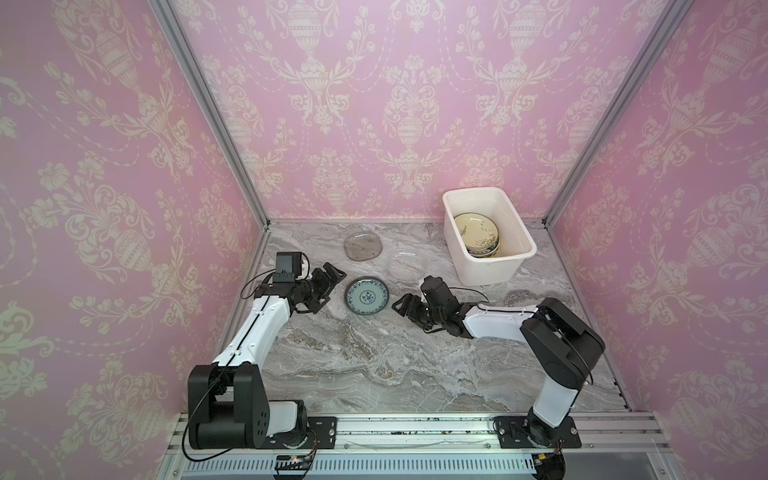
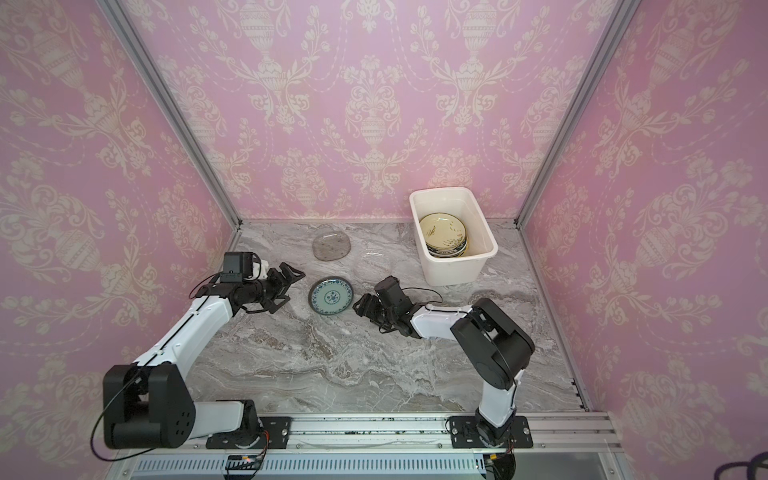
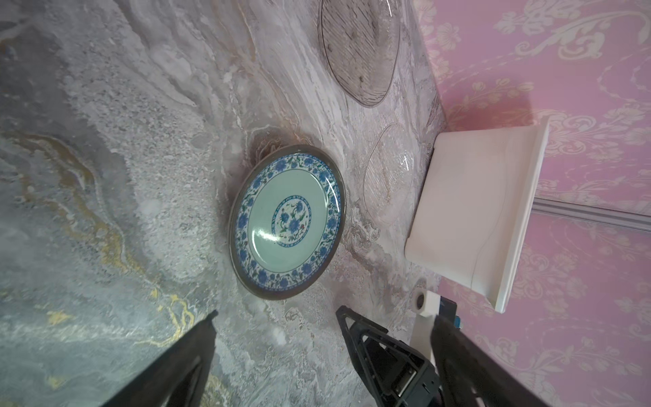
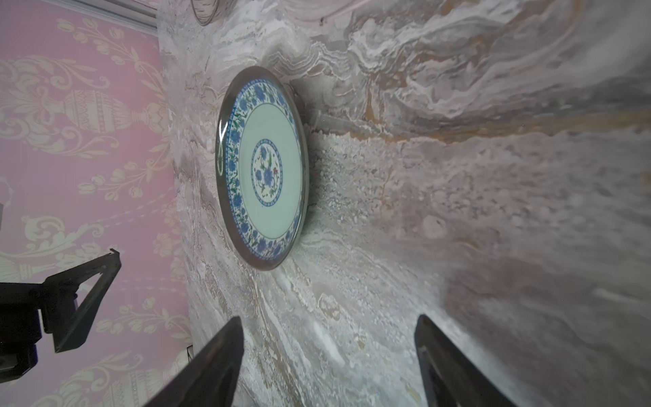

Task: Place the plates into the plastic bin on the countertop
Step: 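Tilt up the blue-and-white plate edge with the left gripper while the right grasps its rim, then carry the blue-and-white plate to the bin with the right gripper while the left withdraws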

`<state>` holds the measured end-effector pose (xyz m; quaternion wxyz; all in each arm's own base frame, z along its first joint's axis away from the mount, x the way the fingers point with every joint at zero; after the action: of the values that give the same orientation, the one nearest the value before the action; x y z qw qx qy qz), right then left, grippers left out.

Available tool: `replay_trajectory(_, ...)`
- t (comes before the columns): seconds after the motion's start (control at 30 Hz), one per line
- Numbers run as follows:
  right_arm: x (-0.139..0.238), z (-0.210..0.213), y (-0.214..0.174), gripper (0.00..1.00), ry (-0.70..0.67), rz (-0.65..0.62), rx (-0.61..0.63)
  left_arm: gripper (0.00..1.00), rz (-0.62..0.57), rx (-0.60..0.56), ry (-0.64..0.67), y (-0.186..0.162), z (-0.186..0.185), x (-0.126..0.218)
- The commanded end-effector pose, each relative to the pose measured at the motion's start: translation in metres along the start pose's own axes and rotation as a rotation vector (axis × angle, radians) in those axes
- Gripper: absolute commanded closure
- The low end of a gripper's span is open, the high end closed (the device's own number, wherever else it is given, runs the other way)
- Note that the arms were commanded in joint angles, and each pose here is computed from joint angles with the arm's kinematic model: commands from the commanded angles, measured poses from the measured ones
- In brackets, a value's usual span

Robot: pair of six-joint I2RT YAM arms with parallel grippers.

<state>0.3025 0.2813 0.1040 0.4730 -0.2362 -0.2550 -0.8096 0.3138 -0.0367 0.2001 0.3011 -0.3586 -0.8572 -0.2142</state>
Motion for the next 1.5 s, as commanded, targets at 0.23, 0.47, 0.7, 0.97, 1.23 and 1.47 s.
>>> replay_trajectory(0.23,-0.047,0.019,0.008,0.26,0.159,0.041,-0.029,0.07,0.065,-0.008,-0.103,0.024,0.018,-0.061)
replay_trajectory(0.47,-0.067,0.010,0.009,0.33,0.183,0.063,-0.067,0.10,0.081,0.011,-0.104,0.030,0.031,-0.084)
replay_trajectory(0.7,-0.079,0.002,0.013,0.63,0.197,0.066,-0.098,0.13,0.114,0.033,-0.110,0.027,0.040,-0.097)
replay_trajectory(0.97,-0.079,0.005,0.014,0.88,0.180,0.075,-0.080,0.13,0.102,0.040,-0.100,0.016,0.046,-0.088)
replay_trajectory(1.23,-0.062,0.016,0.012,1.00,0.178,0.085,-0.055,0.12,0.054,0.006,-0.108,0.007,0.030,-0.054)
replay_trajectory(1.47,-0.026,0.040,0.009,1.00,0.178,0.094,-0.013,0.09,-0.125,-0.092,-0.101,0.003,-0.002,0.008)
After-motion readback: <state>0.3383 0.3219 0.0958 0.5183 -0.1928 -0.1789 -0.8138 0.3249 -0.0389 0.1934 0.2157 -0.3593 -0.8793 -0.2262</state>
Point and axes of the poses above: each gripper's point midway between its finger pads, its own x axis back along the fingers, its own z axis along the line the jaws close on, y = z × x, the point moved 8 cm from there along x, back along the fingers, and after that the axes turned 3 degrees about -x, right-handed, at the moved point
